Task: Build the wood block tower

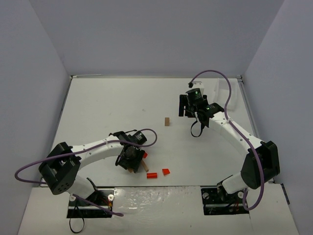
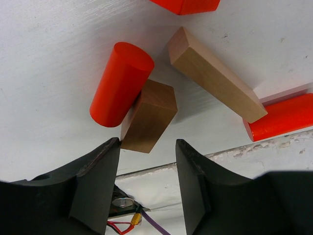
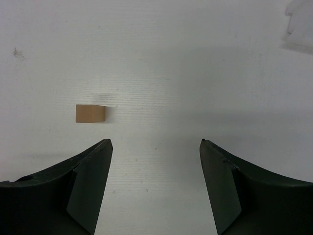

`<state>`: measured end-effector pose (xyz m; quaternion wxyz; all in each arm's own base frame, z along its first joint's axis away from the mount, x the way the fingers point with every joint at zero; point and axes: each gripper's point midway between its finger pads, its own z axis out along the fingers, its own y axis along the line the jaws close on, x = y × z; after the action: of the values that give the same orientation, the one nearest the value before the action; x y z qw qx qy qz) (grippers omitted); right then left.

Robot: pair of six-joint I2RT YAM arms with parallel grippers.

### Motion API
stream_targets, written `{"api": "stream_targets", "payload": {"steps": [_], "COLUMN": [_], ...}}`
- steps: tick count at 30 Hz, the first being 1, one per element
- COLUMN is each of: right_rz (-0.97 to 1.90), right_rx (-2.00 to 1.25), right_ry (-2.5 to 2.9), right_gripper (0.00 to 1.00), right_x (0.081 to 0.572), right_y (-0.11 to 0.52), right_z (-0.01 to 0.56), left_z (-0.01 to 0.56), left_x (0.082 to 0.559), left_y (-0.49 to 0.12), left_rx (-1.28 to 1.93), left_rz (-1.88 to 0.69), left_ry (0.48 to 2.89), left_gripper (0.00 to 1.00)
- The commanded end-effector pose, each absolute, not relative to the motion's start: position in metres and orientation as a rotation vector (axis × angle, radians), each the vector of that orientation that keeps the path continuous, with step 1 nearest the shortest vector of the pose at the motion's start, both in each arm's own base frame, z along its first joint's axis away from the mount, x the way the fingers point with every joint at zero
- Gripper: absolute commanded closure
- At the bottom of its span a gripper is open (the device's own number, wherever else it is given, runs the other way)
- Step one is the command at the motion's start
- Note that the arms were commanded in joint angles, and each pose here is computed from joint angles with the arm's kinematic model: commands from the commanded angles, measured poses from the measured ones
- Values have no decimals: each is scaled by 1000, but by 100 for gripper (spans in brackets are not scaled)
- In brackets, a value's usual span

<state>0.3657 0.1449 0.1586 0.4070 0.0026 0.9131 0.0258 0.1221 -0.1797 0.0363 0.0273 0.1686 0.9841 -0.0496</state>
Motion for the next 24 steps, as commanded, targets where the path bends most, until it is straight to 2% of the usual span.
{"api": "stream_targets", "payload": {"steps": [1, 17, 24], "right_rz": [101, 106, 123], "right_rx": [35, 32, 25], "right_ry": [2235, 2232, 2220], "right_gripper": [31, 31, 31], "right_x": [373, 369, 370], "right_y": [145, 144, 146], "right_z": [177, 176, 182], "left_z": [43, 50, 58], "left_x": [128, 120, 117], "left_y": [-185, -194, -195], "left_rx": [503, 555, 563], "left_rz": [-155, -174, -192], "left_ry": [3004, 2970, 2948], "left_gripper": [57, 73, 86]}}
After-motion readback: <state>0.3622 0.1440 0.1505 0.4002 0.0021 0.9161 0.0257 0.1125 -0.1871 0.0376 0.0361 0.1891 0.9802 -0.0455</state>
